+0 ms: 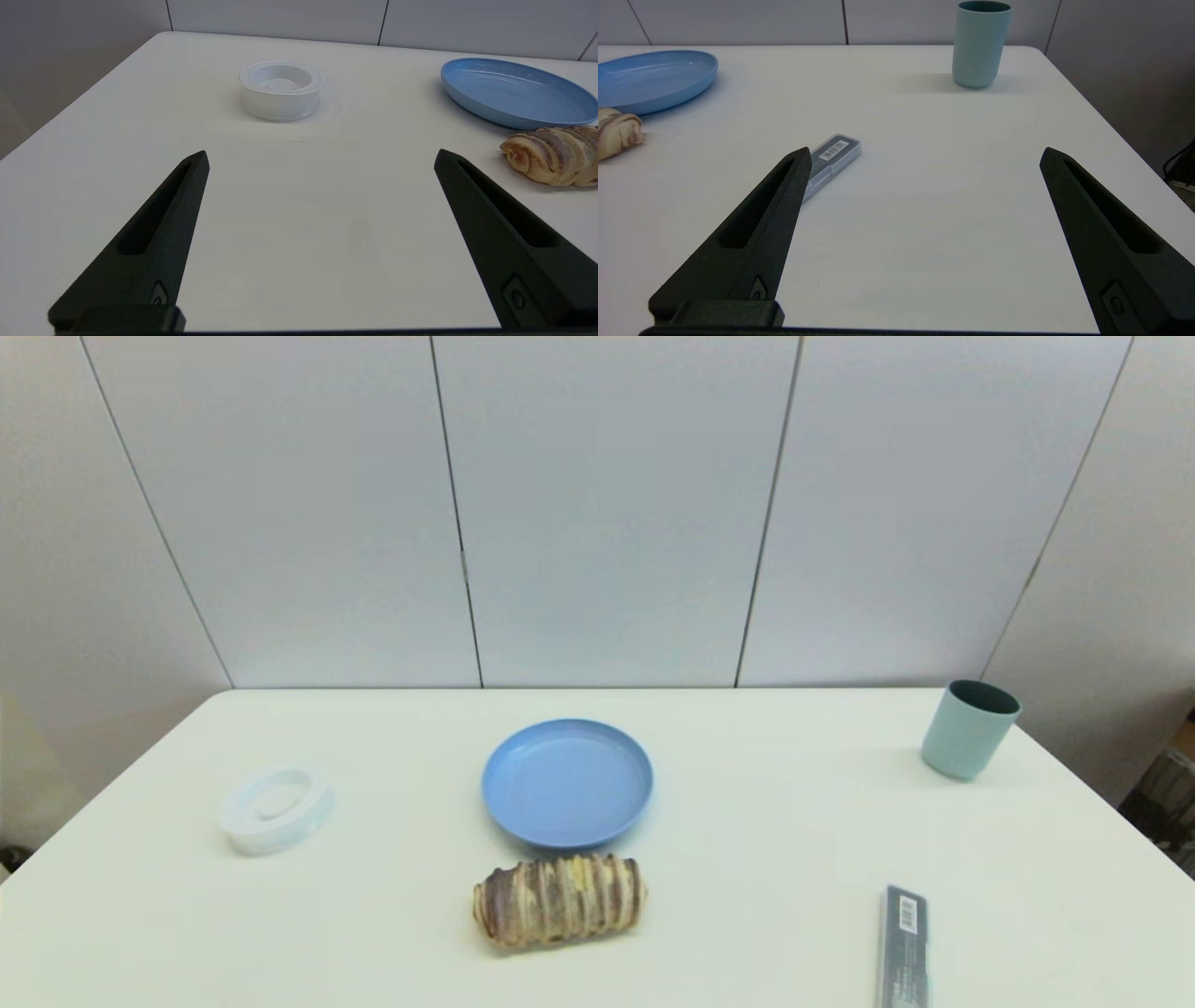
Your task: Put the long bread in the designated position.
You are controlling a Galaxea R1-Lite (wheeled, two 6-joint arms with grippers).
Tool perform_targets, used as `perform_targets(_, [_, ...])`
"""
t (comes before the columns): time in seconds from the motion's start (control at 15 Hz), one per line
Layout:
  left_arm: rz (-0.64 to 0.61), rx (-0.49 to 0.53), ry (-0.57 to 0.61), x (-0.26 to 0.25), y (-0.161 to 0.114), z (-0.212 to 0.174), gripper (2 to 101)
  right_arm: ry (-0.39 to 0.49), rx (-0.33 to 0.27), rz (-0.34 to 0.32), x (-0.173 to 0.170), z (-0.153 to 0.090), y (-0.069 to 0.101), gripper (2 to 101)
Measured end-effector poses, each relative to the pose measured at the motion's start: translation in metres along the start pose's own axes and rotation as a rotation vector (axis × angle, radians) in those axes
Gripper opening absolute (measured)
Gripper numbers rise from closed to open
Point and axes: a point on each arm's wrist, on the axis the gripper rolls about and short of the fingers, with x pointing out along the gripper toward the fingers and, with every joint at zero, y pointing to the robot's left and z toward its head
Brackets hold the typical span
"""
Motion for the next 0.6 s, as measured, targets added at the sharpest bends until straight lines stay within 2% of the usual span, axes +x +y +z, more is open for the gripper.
perform_targets(0.6, [0.001,0.0,0.0,0.0,0.0,0.0,97.8,-0.001,0.006,-0.001,0.0,0.0001,0.0,97.1])
